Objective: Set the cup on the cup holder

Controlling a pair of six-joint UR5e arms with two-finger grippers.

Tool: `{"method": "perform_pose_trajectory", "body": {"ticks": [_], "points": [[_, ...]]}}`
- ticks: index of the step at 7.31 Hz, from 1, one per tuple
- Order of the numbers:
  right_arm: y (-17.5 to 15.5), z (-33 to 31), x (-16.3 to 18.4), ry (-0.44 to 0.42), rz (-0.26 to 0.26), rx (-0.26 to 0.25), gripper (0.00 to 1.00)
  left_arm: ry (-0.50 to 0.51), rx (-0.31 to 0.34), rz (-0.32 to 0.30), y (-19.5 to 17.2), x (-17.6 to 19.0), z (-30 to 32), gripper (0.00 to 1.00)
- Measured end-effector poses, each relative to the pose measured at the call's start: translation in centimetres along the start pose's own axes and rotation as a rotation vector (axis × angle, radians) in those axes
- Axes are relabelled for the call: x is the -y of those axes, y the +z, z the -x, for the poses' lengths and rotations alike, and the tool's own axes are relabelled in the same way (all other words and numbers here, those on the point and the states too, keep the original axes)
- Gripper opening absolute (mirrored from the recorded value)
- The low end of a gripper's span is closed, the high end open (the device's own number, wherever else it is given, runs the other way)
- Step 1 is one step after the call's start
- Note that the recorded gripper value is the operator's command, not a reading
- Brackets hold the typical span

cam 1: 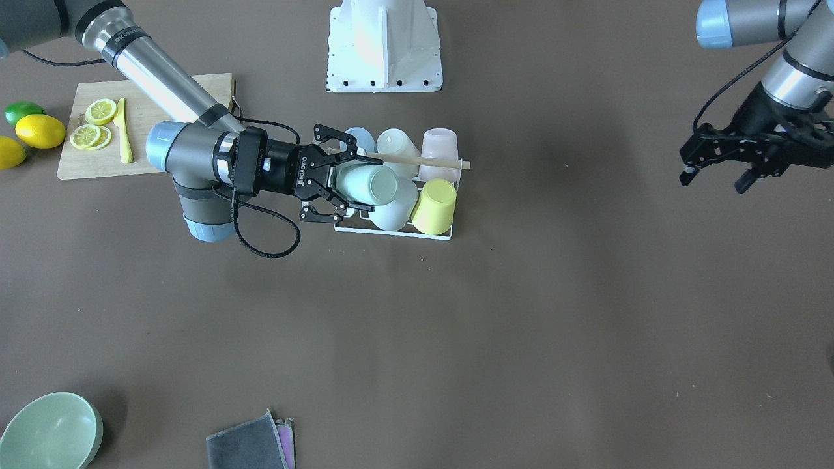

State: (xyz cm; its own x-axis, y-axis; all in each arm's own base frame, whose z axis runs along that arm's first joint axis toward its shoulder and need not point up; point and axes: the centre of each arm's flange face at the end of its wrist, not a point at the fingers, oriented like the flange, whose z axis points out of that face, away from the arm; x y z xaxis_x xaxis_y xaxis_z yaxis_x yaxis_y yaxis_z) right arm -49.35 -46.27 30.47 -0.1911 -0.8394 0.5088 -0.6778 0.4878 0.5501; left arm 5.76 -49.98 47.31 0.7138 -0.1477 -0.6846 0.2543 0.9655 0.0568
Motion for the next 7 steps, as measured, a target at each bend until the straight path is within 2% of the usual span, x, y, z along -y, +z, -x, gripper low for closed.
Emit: {"method": "perform_pose_trajectory", "body": {"ticks": [3,5,7], "points": [[-0.3,-0.1,-0.5,0.004,0.01,-0.004,0.0,-0.145,0.077,-0.019,-1.5,2.1,6.0,0.99],[-0.4,-0.1,-0.8,0.006,0.016,-0.002,0.0,-0.186,0.087,-0.034,-2.1,3.1,7.8,0.99],[-0.6,-0.2,-0.8,0.005,0.017,-0.002,0.0,-0.21,0.101,-0.015,-1.9,3.7,8.1,0.99]]}}
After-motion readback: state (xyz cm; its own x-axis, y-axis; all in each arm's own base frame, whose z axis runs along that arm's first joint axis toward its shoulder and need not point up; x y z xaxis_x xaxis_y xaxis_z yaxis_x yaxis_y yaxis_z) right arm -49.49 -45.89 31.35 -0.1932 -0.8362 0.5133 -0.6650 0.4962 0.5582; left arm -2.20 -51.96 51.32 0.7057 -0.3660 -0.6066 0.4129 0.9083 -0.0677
